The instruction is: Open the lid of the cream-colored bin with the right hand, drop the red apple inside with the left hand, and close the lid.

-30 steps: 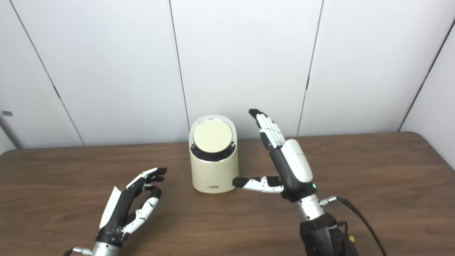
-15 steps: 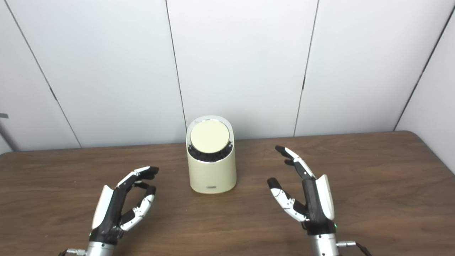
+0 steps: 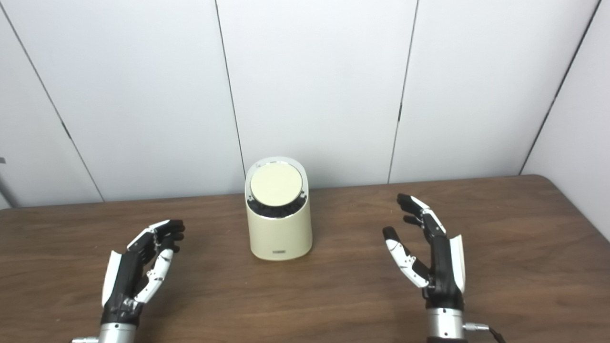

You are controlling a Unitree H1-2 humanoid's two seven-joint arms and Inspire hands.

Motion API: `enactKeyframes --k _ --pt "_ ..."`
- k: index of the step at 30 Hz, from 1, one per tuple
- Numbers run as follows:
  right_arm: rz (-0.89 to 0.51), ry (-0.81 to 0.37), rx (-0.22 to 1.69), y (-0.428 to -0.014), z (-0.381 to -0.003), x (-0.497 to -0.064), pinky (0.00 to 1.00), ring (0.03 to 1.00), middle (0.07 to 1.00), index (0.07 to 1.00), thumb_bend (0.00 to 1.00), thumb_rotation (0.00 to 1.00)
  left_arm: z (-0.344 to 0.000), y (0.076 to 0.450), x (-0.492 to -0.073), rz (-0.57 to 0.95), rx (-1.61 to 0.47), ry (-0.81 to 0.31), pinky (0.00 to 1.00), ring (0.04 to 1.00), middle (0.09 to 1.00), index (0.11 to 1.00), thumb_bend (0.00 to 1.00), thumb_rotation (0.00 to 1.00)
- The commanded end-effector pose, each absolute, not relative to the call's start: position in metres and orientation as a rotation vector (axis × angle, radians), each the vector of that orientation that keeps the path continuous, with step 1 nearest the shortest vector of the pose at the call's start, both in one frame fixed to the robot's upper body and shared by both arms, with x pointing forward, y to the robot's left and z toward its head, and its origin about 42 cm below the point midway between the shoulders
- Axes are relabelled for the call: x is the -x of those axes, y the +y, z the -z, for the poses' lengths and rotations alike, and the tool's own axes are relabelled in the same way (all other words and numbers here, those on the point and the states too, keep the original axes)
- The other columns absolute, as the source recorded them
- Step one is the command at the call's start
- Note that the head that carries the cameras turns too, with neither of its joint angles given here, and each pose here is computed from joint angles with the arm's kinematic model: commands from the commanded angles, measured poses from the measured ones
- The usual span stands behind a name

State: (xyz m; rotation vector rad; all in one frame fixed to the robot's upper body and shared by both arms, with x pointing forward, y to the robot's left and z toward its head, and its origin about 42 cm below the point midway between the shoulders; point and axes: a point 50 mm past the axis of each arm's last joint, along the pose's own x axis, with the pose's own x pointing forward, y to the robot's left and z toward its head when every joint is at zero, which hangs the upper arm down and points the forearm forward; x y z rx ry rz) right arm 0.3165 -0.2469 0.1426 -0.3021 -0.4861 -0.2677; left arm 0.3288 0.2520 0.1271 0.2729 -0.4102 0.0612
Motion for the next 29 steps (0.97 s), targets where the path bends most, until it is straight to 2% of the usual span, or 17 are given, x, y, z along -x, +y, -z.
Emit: enactKeyframes --k 1,8,14,15,17,24,27,29 --pt "0.249 -0.426 0.266 -0.231 -0.125 -0.310 0.69 0.761 0.757 0.738 0.23 0.48 -0.120 0.248 -0.329 -0.049 -0.240 -0.389 0.62 0.704 0.732 0.745 0.25 0.58" --pt "0.248 -0.426 0.259 -0.230 -0.126 -0.313 0.67 0.753 0.751 0.730 0.21 0.44 -0.119 0.248 -0.331 -0.045 -0.185 -0.373 0.62 0.703 0.726 0.734 0.24 0.57" --pt "0.236 -0.409 0.252 -0.231 -0.127 -0.313 0.68 0.758 0.755 0.735 0.18 0.44 -0.120 0.247 -0.331 -0.040 -0.185 -0.379 0.62 0.699 0.724 0.727 0.23 0.58" --pt "0.232 -0.406 0.250 -0.230 -0.128 -0.312 0.69 0.764 0.762 0.740 0.19 0.49 -0.121 0.247 -0.330 -0.038 -0.188 -0.380 0.61 0.697 0.725 0.731 0.22 0.59" --pt "0.231 -0.406 0.258 -0.230 -0.129 -0.310 0.68 0.761 0.760 0.740 0.19 0.51 -0.122 0.247 -0.329 -0.040 -0.192 -0.381 0.61 0.694 0.726 0.733 0.22 0.59" --pt "0.226 -0.395 0.273 -0.229 -0.135 -0.308 0.67 0.754 0.750 0.732 0.19 0.39 -0.123 0.247 -0.327 -0.049 -0.161 -0.383 0.62 0.693 0.728 0.726 0.23 0.53" --pt "0.219 -0.377 0.287 -0.228 -0.135 -0.308 0.67 0.751 0.748 0.731 0.20 0.42 -0.124 0.247 -0.327 -0.047 -0.168 -0.375 0.61 0.691 0.726 0.725 0.22 0.52" --pt "0.207 -0.343 0.296 -0.227 -0.136 -0.309 0.67 0.750 0.751 0.738 0.21 0.50 -0.123 0.247 -0.329 -0.046 -0.182 -0.366 0.61 0.686 0.723 0.726 0.22 0.53"
